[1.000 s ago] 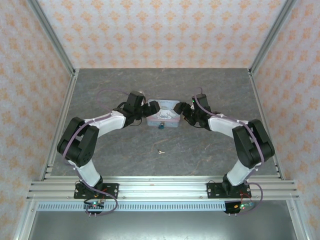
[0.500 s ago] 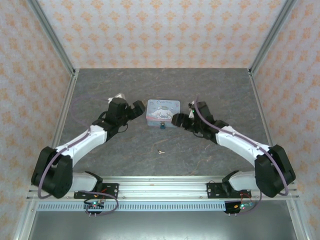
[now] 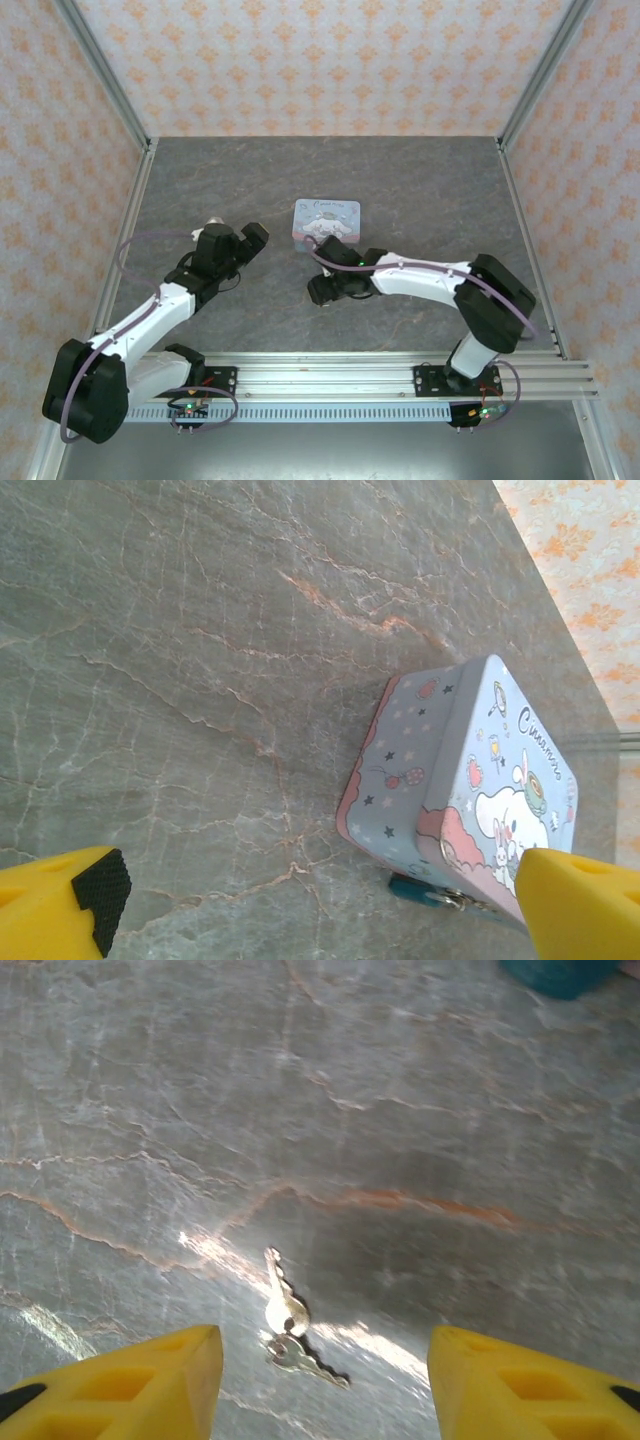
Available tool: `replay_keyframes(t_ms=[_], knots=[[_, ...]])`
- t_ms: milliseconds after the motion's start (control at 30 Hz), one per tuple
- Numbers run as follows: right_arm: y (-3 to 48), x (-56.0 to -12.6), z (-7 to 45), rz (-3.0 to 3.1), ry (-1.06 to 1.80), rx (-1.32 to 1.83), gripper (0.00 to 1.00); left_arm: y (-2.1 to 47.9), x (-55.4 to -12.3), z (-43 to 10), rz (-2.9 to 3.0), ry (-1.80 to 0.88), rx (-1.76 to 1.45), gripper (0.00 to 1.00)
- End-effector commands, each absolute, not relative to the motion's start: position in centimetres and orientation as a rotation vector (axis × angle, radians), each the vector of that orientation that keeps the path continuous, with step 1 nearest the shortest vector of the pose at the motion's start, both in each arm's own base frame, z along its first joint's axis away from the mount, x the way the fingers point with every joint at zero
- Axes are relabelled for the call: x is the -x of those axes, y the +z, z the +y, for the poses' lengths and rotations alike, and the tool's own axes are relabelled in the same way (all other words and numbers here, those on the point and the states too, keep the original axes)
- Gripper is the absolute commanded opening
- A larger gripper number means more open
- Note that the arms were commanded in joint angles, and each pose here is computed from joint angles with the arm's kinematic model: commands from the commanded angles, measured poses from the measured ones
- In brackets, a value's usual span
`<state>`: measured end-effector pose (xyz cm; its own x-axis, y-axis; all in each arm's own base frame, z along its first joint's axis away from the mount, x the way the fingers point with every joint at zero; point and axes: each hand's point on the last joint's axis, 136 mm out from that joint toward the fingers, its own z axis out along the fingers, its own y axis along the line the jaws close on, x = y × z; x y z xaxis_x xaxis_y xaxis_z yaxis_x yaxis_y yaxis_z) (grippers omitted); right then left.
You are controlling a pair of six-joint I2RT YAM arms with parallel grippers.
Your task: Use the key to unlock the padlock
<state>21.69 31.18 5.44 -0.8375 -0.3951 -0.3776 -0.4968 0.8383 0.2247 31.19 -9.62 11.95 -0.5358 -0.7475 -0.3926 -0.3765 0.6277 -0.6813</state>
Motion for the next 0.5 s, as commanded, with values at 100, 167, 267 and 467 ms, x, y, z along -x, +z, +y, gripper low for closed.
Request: replay_keyframes(t_ms=[100,167,267,467], knots=[[4.2,-21.2,31.3,2.698,0.242,0.873,0.53,12.1,-30.8,-9.5,2.187,-0.702,0.908,1.0],[3.8,-20.8,31.5,2.696,0.21,0.915,0.53,12.1,-30.9,-9.4,2.198,-0.69,0.906,1.0],[2.8,-20.4,31.7,2.705,0.167,0.965,0.52,12.1,-31.0,-9.3,2.208,-0.675,0.895,1.0],[1.1,-19.7,31.7,2.74,0.119,0.997,0.47,12.2,-31.2,-9.3,2.232,-0.643,0.883,1.0]])
